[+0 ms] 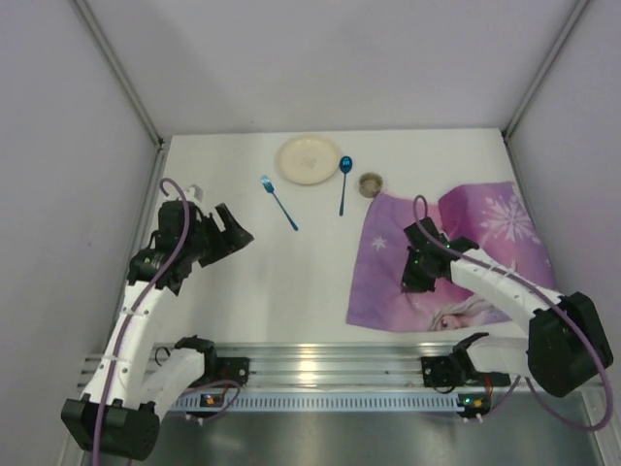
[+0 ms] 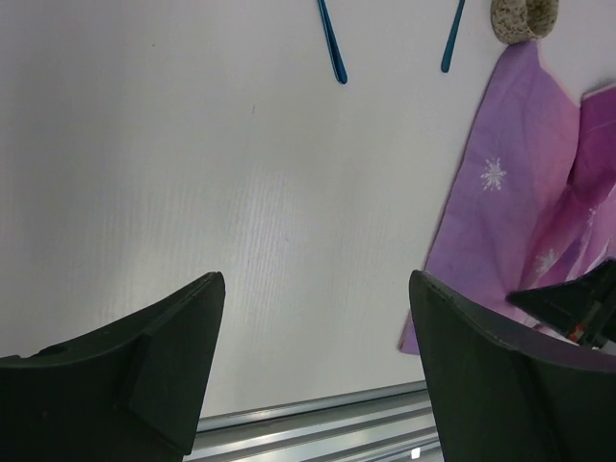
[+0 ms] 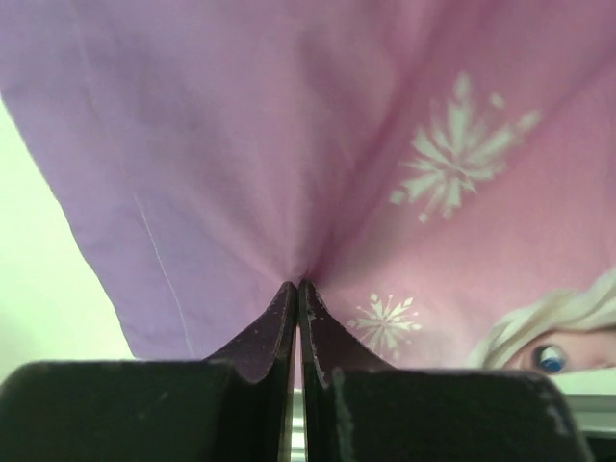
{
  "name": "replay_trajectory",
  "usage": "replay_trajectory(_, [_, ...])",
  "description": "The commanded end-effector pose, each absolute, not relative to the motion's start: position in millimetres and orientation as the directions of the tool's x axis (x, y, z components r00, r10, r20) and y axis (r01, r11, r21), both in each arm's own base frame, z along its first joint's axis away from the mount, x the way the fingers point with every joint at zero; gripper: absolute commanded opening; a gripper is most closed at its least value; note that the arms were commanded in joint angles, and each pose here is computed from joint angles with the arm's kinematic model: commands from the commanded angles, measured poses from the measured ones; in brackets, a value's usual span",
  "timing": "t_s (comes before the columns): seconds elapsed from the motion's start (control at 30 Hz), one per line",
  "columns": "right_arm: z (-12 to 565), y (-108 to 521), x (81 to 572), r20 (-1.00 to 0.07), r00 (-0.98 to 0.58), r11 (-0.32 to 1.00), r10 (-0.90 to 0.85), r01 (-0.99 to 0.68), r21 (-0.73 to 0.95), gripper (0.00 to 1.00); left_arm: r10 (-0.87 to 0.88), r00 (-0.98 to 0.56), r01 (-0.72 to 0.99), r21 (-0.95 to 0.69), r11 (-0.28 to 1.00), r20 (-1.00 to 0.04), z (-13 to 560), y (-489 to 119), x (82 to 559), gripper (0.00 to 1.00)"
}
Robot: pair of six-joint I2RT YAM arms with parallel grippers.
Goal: Set the dinner table for one person
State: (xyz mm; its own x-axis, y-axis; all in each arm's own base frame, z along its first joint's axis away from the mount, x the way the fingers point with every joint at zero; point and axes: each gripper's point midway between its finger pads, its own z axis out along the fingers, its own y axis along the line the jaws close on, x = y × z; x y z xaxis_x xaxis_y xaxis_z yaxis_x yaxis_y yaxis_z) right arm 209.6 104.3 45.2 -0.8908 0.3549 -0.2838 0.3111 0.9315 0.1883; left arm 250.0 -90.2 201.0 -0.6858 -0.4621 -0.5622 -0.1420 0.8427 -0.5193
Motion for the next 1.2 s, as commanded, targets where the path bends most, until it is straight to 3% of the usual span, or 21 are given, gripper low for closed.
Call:
replay_trajectory(0.0, [56.9, 153.8, 177.9, -0.228, -0.912, 0.924, 0.341, 0.281, 0.259, 0.0, -0.459, -0.654, -0.082, -0.546, 0.834, -0.602, 214.2, -94.7, 252.3, 0.82])
replay_trajectory(0.23, [75.0, 249.4, 172.8, -0.249, -0.964, 0.967, 0.088, 0.023, 0.254, 0.0, -0.456, -0.662, -0.079, -0.55, 0.831, -0.595, 203.2, -95.9, 247.8, 0.83])
replay_trajectory(0.43, [96.5, 344.9, 151.0, -0.277, -0.947, 0.916, -0.165, -0.251, 0.313, 0.0, -0.403, -0.74, -0.012, -0.589, 0.808, -0.538, 171.5, -118.5, 248.2, 0.84])
replay_trajectory(0.53, [98.4, 364.1, 126.0, -0.246, -0.927, 0.881, -0.283, -0.353, 0.316, 0.0, -0.368, -0.764, 0.004, -0.575, 0.818, -0.53, 154.4, -127.4, 257.1, 0.84])
replay_trajectory(0.63, [98.6, 351.5, 119.5, -0.242, -0.919, 0.891, -0.31, -0.37, 0.262, 0.54, -0.277, -0.81, 0.043, -0.524, 0.85, -0.517, 133.6, -146.2, 262.8, 0.84])
replay_trajectory(0.67, [99.8, 344.5, 125.9, -0.271, -0.917, 0.905, -0.293, -0.357, 0.231, 0.8, -0.253, -0.807, 0.055, -0.495, 0.867, -0.533, 131.5, -148.0, 269.4, 0.84])
replay_trajectory(0.73, [110.8, 330.3, 129.2, -0.3, -0.914, 0.916, -0.272, -0.341, 0.21, 0.99, -0.183, -0.851, 0.065, -0.446, 0.893, -0.492, 107.8, -159.0, 269.2, 0.83])
replay_trajectory(0.97, [145.4, 258.5, 160.2, -0.419, -0.901, 0.973, -0.112, -0.185, 0.136, 1.0, -0.158, -0.904, -0.078, -0.209, 0.975, -0.397, 62.0, -137.8, 271.3, 0.81])
replay_trajectory(1.1, [148.4, 189.2, 188.9, -0.45, -0.889, 0.987, 0.091, 0.019, 0.162, 1.0, -0.149, -0.919, -0.081, -0.194, 0.978, -0.364, 45.0, -140.1, 274.3, 0.81])
replay_trajectory(1.17, [137.4, 162.8, 194.3, -0.442, -0.886, 0.985, 0.14, 0.078, 0.155, 1.0, -0.136, -0.928, -0.071, -0.195, 0.978, -0.348, 37.1, -143.9, 277.8, 0.75])
